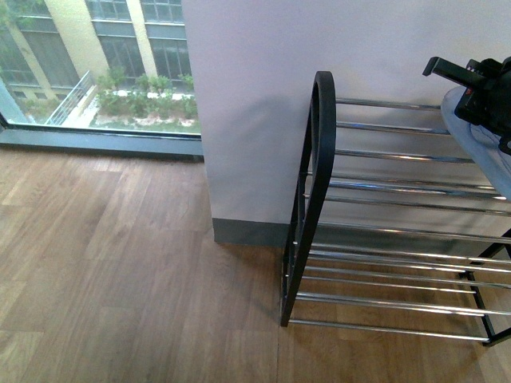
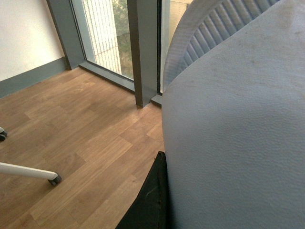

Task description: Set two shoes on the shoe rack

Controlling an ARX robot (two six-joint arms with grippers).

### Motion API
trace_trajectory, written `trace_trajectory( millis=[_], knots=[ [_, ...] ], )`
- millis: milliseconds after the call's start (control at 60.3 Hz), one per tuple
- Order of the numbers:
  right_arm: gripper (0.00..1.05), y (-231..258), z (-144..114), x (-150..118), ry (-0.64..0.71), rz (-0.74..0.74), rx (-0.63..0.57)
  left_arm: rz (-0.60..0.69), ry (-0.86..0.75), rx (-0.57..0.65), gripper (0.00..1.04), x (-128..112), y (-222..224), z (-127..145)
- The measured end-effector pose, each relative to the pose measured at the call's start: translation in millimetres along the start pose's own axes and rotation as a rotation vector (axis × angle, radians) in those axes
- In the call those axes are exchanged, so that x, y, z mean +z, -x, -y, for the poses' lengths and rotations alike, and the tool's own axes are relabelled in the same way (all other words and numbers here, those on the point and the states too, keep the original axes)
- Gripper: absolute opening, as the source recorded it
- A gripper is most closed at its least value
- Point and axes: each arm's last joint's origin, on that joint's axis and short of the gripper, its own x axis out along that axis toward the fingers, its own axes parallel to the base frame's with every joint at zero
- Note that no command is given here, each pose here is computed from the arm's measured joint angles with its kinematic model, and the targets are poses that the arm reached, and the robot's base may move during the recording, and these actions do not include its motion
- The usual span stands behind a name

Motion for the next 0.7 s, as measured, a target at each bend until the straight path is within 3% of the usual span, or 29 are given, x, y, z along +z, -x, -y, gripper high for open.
trace_trajectory(
  millis=[149, 497, 613, 696],
  knots=[
    [0.02, -12, 6, 7, -0.088, 0.022, 0.007, 0.0, 0.0, 0.0, 0.02, 0, 0, 0],
    [0.02, -15, 22, 7, -0.113, 0.024, 0.002, 0.0, 0.0, 0.0, 0.02, 0, 0, 0],
    [0.26, -10, 27, 7, -0.097, 0.01, -0.027, 0.0, 0.0, 0.0, 0.02, 0, 0, 0],
    [0.39, -7, 29, 7, -0.076, 0.006, -0.041, 0.0, 0.0, 0.0, 0.02, 0, 0, 0]
  ],
)
